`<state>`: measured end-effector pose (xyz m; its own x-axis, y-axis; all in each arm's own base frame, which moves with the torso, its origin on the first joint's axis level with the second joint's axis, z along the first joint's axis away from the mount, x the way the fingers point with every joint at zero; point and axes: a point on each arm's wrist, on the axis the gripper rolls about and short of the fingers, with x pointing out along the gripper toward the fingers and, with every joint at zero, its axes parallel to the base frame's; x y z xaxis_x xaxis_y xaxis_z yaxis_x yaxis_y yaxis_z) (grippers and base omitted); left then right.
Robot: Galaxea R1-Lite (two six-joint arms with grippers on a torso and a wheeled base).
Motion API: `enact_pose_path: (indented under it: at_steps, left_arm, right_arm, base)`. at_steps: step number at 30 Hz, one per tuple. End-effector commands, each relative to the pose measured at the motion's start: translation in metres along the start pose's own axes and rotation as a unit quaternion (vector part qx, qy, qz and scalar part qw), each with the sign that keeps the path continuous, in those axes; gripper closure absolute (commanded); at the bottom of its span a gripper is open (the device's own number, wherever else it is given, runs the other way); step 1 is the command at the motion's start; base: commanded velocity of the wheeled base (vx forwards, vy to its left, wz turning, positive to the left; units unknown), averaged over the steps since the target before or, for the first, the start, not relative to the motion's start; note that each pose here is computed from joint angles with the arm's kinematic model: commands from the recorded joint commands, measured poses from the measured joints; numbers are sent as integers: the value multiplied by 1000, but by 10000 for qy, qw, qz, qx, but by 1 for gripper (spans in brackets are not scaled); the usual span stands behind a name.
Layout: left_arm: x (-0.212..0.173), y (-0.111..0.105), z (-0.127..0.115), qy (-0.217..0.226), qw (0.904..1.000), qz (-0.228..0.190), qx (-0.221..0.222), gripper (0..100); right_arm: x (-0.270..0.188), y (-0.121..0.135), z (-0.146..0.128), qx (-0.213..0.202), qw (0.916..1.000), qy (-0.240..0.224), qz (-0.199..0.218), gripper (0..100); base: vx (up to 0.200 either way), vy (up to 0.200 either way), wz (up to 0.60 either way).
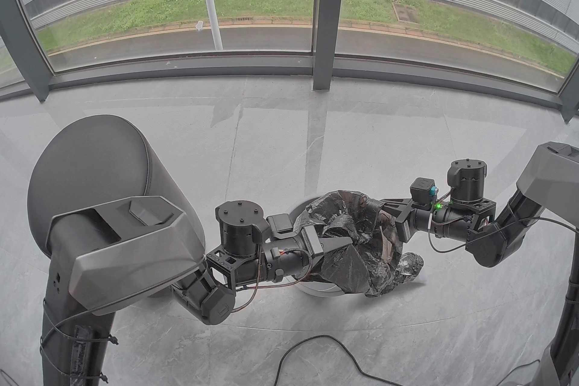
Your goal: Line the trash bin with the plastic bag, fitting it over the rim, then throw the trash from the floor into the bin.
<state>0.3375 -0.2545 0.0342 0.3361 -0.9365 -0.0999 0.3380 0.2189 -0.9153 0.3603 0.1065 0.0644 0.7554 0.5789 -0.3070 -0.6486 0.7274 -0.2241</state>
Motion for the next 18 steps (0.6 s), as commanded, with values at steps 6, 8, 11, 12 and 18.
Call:
enact_pose_path:
  at_steps: [6, 8, 11, 12, 18]
  left_arm:
    - [-3, 57, 4, -164, 9990, 363, -221, 100]
    - [-7, 59, 8, -226, 9988, 390, -191, 100]
    - [-17, 63, 20, -400, 9981, 457, -45, 100]
    - [-21, 64, 24, -459, 9978, 474, 25, 100]
    - [-37, 76, 33, -590, 9951, 689, 388, 100]
  right_arm:
    - [-4, 3, 7, -29, 10000, -69, 25, 100]
    - [-3, 5, 6, -33, 10000, -67, 48, 100]
    - [0, 7, 5, -34, 9999, -54, 84, 100]
    - [0, 7, 5, -34, 9999, -54, 84, 100]
    - [4, 8, 0, -7, 9999, 11, 117, 100]
  base:
    - [0, 0, 0]
    - [0, 0, 0]
    - [0, 0, 0]
    - [0, 0, 0]
    - [0, 0, 0]
